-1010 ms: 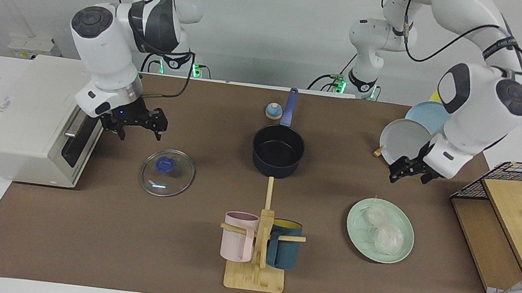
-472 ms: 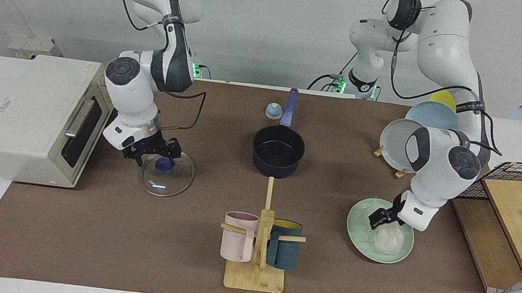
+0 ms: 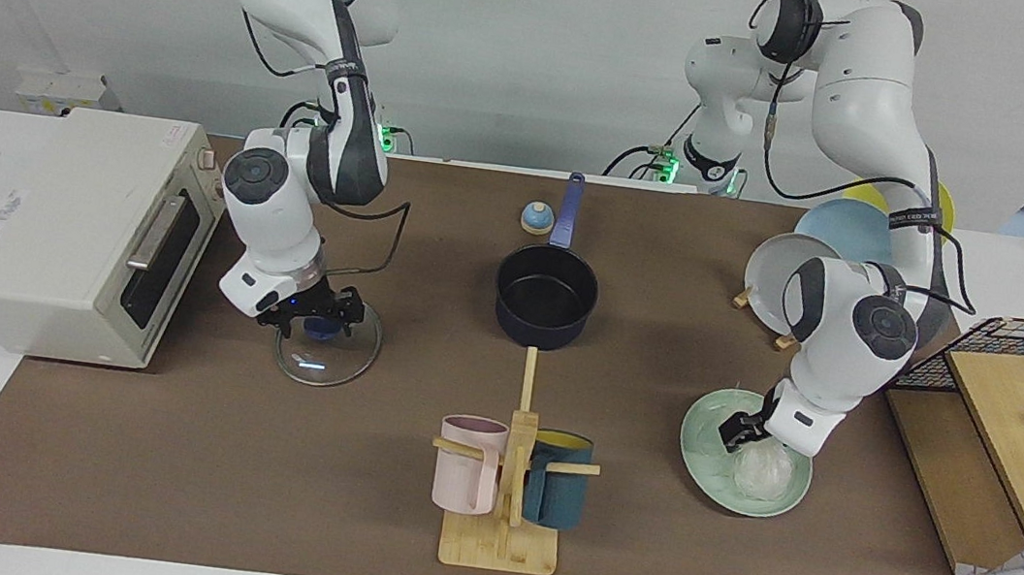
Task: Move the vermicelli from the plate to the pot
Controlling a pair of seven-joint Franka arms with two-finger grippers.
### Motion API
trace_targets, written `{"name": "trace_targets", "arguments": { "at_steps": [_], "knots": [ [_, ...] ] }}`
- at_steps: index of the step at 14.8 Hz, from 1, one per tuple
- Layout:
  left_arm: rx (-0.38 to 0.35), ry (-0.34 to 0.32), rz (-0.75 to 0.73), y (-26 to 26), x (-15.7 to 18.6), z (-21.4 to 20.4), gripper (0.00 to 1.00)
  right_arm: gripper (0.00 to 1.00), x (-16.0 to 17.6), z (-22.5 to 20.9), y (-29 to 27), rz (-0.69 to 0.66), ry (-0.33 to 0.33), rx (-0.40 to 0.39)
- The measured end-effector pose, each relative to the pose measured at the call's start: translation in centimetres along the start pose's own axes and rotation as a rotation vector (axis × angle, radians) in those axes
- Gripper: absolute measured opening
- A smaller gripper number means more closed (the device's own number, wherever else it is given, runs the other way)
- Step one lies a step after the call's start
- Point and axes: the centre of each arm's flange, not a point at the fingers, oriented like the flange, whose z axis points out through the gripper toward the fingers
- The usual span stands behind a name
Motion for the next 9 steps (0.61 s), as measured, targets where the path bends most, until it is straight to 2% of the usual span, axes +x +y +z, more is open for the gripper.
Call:
{"name": "trace_targets", "arguments": {
  "at_steps": [3,5,7,9],
  "knots": [
    [-0.002,0.009,0.004,0.3,0.0,-0.1,0.45,1.00,-0.2,0.3,-0.7,-0.015,-0.006,0.001],
    [-0.005,0.018,0.010,0.6,0.1,-0.4,0.27,0.97,-0.2,0.4,-0.9,-0.022,-0.009,0.001],
    [-0.007,0.025,0.013,0.9,0.3,-1.2,0.26,0.97,-0.2,0.4,-0.9,-0.035,-0.009,0.001],
    [-0.014,0.011,0.005,1.2,0.3,-3.9,0.25,0.96,-0.3,0.4,-0.8,-0.037,-0.010,0.001]
  ]
}}
